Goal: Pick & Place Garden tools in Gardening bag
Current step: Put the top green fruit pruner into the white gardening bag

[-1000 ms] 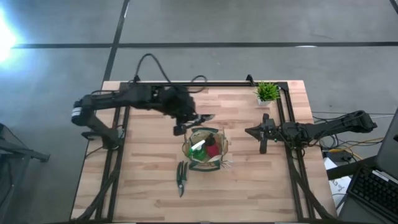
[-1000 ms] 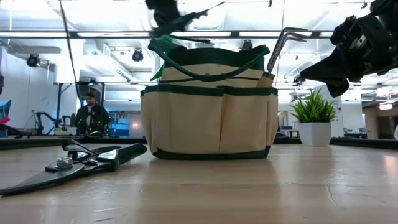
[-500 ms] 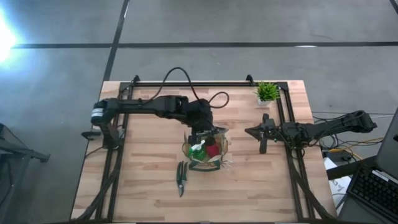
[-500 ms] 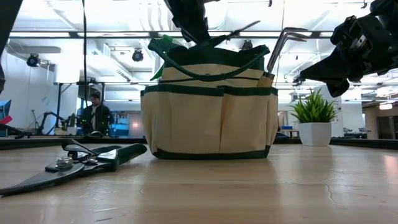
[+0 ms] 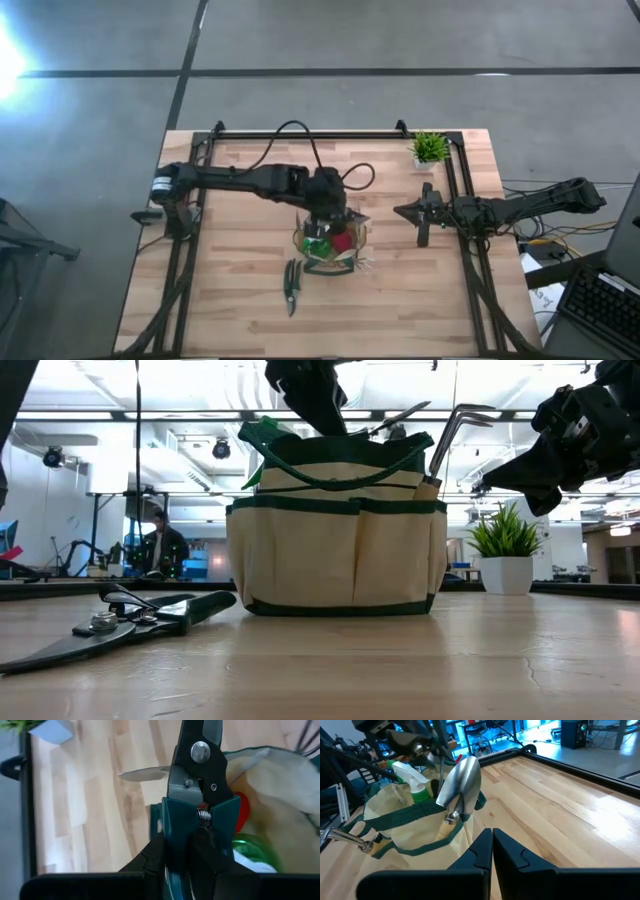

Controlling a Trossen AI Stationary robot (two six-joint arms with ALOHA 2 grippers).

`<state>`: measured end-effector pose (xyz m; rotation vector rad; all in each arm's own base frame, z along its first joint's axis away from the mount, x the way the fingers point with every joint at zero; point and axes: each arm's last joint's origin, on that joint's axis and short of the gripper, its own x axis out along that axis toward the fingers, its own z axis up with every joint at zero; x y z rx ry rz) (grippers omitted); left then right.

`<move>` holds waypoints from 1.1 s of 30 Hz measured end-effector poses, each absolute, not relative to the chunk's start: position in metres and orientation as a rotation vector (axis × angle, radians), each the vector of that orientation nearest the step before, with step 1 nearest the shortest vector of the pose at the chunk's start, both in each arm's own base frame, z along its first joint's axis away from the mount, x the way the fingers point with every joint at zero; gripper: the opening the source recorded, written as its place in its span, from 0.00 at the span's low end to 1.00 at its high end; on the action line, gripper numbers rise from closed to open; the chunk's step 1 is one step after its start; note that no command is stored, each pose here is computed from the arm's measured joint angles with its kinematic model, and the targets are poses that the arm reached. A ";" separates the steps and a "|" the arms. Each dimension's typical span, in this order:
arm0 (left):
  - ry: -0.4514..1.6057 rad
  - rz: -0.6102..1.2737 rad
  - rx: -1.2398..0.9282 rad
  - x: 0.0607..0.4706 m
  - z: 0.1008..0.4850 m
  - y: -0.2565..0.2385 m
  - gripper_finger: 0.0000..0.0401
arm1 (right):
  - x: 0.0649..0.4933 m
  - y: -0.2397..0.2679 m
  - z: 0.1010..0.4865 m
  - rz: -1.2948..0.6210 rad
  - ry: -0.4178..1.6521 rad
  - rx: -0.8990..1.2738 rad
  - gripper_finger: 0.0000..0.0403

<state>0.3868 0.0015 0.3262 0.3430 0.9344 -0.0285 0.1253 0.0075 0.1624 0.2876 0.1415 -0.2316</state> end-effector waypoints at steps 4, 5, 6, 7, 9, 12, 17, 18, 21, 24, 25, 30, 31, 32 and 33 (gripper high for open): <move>0.933 -0.042 0.328 0.387 0.325 -0.002 0.14 | 0.125 0.007 0.162 -0.232 0.142 0.288 0.02; 0.934 -0.043 0.330 0.387 0.322 -0.003 0.14 | 0.125 0.007 0.162 -0.232 0.142 0.287 0.02; 0.937 -0.046 0.331 0.387 0.320 -0.004 0.14 | 0.125 0.007 0.162 -0.231 0.142 0.287 0.02; 0.947 -0.050 0.332 0.387 0.316 -0.004 0.14 | 0.125 0.007 0.162 -0.232 0.142 0.288 0.02; 0.975 -0.047 0.343 0.385 0.308 -0.005 0.14 | 0.125 0.007 0.162 -0.232 0.142 0.287 0.02; 1.012 -0.007 0.401 0.384 0.294 -0.005 0.14 | 0.125 0.007 0.162 -0.231 0.142 0.288 0.02; 1.039 0.003 0.450 0.382 0.280 -0.004 0.14 | 0.125 0.007 0.162 -0.232 0.142 0.287 0.02; 1.035 0.000 0.456 0.381 0.280 -0.005 0.14 | 0.125 0.007 0.162 -0.231 0.142 0.288 0.02; 1.038 -0.002 0.464 0.380 0.279 -0.005 0.14 | 0.125 0.007 0.162 -0.232 0.142 0.287 0.02; 1.045 -0.016 0.472 0.379 0.279 -0.007 0.14 | 0.125 0.007 0.162 -0.231 0.142 0.288 0.02; 1.056 -0.019 0.482 0.377 0.279 -0.009 0.14 | 0.125 0.007 0.162 -0.231 0.142 0.287 0.02; 1.099 -0.082 0.542 0.369 0.280 -0.020 0.14 | 0.125 0.007 0.162 -0.232 0.142 0.288 0.02; 1.102 -0.100 0.554 0.367 0.281 -0.022 0.14 | 0.125 0.007 0.162 -0.232 0.142 0.287 0.02; 1.103 -0.115 0.568 0.366 0.282 -0.024 0.14 | 0.125 0.007 0.162 -0.231 0.142 0.288 0.02; 1.106 -0.128 0.583 0.365 0.282 -0.025 0.14 | 0.125 0.007 0.162 -0.232 0.142 0.288 0.02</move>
